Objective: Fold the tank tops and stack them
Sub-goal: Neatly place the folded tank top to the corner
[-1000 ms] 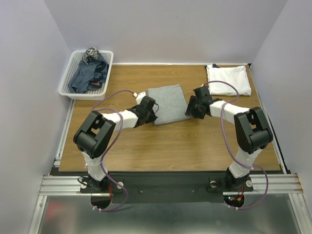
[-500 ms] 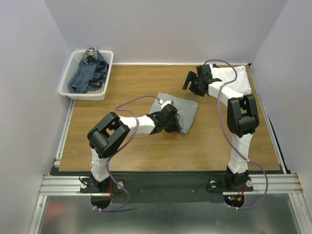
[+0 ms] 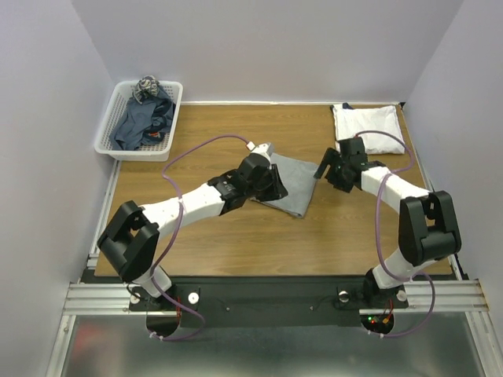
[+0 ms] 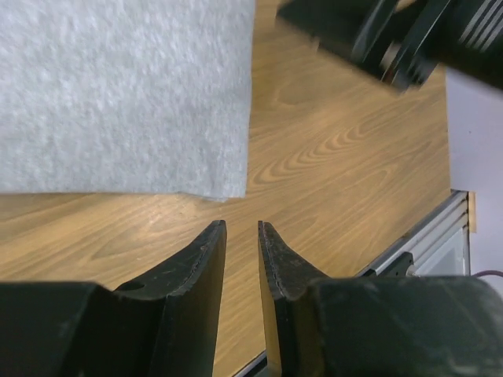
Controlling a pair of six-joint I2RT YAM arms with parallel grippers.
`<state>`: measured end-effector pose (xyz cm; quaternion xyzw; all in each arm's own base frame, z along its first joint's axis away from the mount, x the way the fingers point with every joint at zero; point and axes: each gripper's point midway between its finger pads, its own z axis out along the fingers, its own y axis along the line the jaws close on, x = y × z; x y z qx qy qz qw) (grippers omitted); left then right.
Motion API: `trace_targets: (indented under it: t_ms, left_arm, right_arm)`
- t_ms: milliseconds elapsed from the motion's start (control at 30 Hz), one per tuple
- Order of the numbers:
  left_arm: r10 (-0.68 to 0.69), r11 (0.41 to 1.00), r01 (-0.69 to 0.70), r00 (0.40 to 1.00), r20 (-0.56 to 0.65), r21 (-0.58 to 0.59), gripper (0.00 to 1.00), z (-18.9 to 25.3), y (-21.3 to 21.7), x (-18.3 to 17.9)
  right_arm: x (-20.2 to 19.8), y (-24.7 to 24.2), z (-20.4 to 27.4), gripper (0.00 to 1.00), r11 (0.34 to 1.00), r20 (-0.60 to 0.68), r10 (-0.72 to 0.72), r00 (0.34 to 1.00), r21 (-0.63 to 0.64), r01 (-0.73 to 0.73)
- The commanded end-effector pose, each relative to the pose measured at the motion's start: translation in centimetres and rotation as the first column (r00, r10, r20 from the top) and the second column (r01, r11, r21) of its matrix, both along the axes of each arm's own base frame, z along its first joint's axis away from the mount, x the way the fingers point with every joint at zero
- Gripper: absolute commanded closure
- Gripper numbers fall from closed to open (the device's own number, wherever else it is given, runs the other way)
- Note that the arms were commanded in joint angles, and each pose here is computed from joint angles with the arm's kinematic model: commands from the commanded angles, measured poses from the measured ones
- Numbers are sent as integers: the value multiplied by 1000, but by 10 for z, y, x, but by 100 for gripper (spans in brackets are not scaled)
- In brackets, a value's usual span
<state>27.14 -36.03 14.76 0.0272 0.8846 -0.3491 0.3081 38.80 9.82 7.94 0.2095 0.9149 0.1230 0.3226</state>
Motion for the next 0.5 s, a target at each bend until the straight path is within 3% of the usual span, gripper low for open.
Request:
trace_targets:
  t_ms: [0,233,467]
  left_arm:
    - [13,999,-15,999,39,36,66,10,16,16]
    - [27,999,-29,998,62,34,66,20,30,28]
    - [64,998,-65,996,69,15,66,26,54,35]
  right_arm:
    - [-11,31,-6,16,988,5,58,998,143,-58]
    - [-18,56,-31,20,977,-33,64,997,207,-56]
    - [-21,63,-63,41,983,-91,35,995,185,-17]
